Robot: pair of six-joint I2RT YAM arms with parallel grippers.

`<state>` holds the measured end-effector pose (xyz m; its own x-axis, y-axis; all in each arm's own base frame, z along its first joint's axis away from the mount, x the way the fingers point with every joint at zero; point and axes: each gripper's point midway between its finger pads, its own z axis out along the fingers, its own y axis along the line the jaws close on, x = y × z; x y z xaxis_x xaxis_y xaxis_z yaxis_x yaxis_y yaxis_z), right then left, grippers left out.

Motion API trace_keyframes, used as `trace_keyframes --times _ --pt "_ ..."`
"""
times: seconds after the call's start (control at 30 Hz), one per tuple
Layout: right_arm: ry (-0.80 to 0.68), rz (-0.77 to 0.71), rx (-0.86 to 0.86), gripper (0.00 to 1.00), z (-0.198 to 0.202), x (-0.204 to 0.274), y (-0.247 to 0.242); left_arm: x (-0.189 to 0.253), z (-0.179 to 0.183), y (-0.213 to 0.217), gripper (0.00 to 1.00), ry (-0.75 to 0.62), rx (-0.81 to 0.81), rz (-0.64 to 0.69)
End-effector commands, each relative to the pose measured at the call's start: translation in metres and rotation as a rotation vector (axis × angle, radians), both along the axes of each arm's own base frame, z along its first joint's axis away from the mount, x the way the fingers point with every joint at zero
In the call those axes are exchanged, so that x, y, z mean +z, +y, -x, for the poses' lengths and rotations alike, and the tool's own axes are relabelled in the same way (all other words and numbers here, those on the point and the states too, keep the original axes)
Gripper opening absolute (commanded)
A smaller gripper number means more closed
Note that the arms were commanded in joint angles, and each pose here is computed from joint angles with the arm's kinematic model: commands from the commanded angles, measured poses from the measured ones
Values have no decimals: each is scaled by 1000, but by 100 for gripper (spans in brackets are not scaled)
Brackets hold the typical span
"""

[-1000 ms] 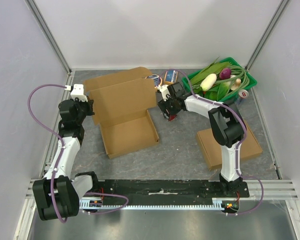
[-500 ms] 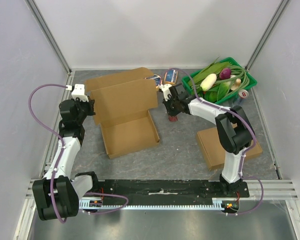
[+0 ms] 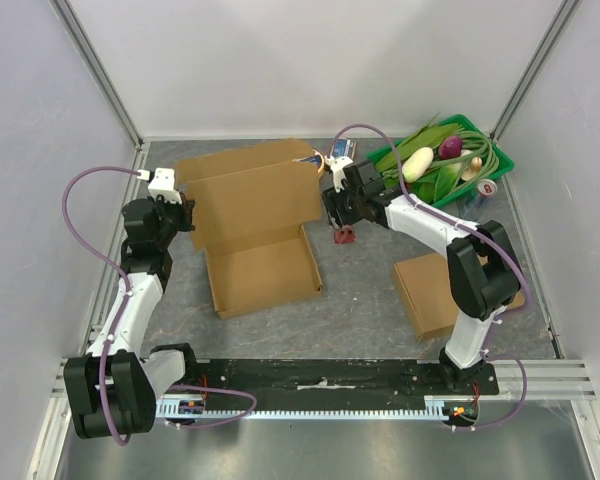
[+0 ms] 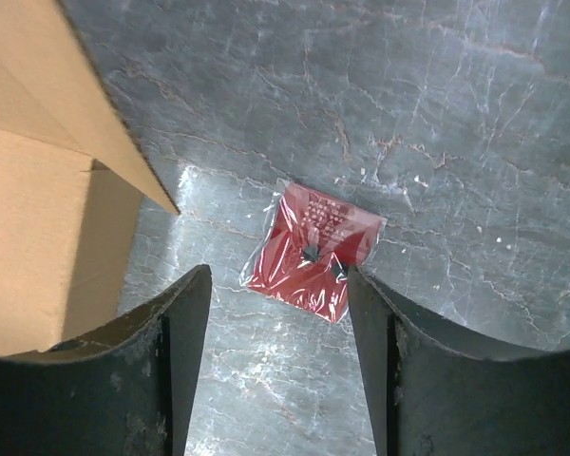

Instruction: Fold the paper box

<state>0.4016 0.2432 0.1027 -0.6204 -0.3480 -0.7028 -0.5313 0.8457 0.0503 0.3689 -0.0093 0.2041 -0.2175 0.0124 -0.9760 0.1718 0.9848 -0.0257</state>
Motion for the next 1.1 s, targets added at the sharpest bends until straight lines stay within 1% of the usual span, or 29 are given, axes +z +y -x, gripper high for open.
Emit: trace_keyframes --times 0.0,0.07,0.1,0.13,0.2,0.4,0.53,0.57,0.6,0.73,0.77,0.83,0.87,0.9,0.97,1.0,1.07 --pt "46 -3 -60 67 3 -18 -1 12 -5 4 2 -39 7 -43" --pt "42 16 -55 62 3 -24 7 10 -5 8 2 -33 32 -45" --pt "49 28 -43 57 6 -27 12 10 -6 9 2 -32 40 -44" --pt "56 56 -61 56 3 -37 9 8 -6 10 2 -27 44 -44" --pt "61 62 -61 54 0 -42 11 9 -6 10 2 -26 45 -46" --pt "80 97 -54 55 -5 -60 17 9 -6 10 2 -27 46 -45" --pt "86 144 -63 53 -8 -76 11 10 -6 10 2 -30 44 -45" --pt "89 154 -63 47 -8 -79 11 10 -5 10 2 -32 46 -45" --pt "94 174 -69 43 -6 -83 9 10 -5 9 2 -32 43 -45" --pt "91 289 -102 33 2 -105 -6 9 -5 10 2 -30 47 -45" --pt "109 294 -106 25 9 -113 -9 10 -6 10 2 -32 47 -45" --pt "105 269 -106 15 11 -115 -6 10 -6 11 2 -32 49 -45" --pt "108 253 -113 6 14 -117 -6 10 -6 10 2 -32 46 -45" --pt "108 236 -112 1 14 -115 -4 10 -5 10 2 -32 44 -45" --pt "125 132 -88 0 16 -102 9 10 -6 9 2 -30 40 -44" --pt "113 85 -99 0 11 -92 12 9 -6 8 2 -29 39 -42" --pt "60 6 -83 0 8 -58 19 9 -5 8 2 -29 37 -40"
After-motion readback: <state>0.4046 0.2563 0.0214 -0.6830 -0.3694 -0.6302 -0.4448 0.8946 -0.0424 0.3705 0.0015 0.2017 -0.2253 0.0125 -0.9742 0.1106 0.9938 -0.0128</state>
